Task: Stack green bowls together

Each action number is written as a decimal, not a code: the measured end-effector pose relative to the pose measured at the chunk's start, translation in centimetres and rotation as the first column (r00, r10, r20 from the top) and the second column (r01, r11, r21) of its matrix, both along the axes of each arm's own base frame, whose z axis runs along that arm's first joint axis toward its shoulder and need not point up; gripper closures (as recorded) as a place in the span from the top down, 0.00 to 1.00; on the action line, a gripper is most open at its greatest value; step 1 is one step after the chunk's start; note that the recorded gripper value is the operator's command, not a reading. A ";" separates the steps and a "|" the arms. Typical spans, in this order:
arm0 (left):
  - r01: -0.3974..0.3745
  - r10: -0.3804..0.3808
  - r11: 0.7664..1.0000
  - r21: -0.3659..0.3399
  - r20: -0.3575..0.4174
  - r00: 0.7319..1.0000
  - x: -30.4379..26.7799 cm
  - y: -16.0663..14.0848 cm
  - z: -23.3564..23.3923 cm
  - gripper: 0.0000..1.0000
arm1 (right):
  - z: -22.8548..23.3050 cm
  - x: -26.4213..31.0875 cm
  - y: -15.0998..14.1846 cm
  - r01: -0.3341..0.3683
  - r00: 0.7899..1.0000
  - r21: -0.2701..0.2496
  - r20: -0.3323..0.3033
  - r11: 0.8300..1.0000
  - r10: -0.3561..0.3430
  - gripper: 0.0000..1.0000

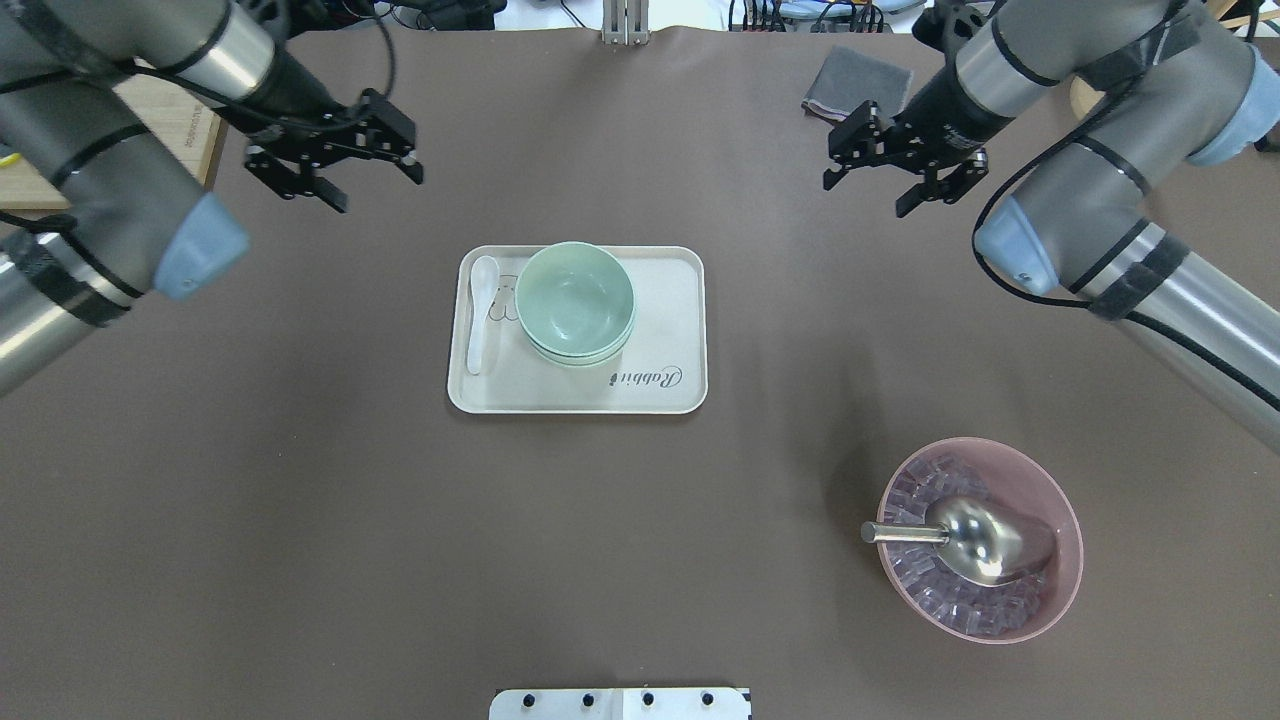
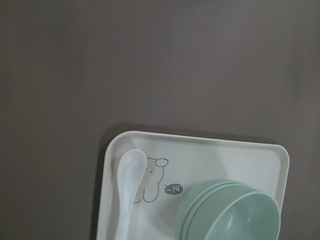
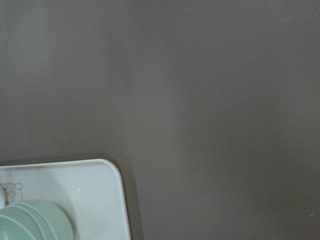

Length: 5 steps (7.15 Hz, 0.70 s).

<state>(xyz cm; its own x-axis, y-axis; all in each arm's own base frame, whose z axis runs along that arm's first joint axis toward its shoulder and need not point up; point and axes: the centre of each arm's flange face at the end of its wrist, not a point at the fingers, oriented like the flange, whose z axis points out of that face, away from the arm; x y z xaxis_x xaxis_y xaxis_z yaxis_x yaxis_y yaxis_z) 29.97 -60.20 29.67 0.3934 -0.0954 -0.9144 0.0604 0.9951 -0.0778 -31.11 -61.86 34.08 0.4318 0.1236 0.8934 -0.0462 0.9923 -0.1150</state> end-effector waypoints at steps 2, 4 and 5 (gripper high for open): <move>-0.037 0.016 0.976 0.216 0.097 0.995 -11.1 1.3 10.9 0.98 | 6.8 8.0 -1.5 0.001 0.998 0.098 -0.055 0.995 0.004 1.00; -0.134 0.031 0.912 0.388 0.262 0.965 -21.8 4.3 22.6 0.98 | 13.6 17.0 -1.6 0.023 0.992 0.189 -0.128 0.982 0.002 1.00; -0.165 0.028 0.897 0.410 0.320 0.947 -25.8 5.4 26.6 0.98 | 17.4 21.2 -0.9 0.052 0.984 0.228 -0.175 0.972 -0.012 1.00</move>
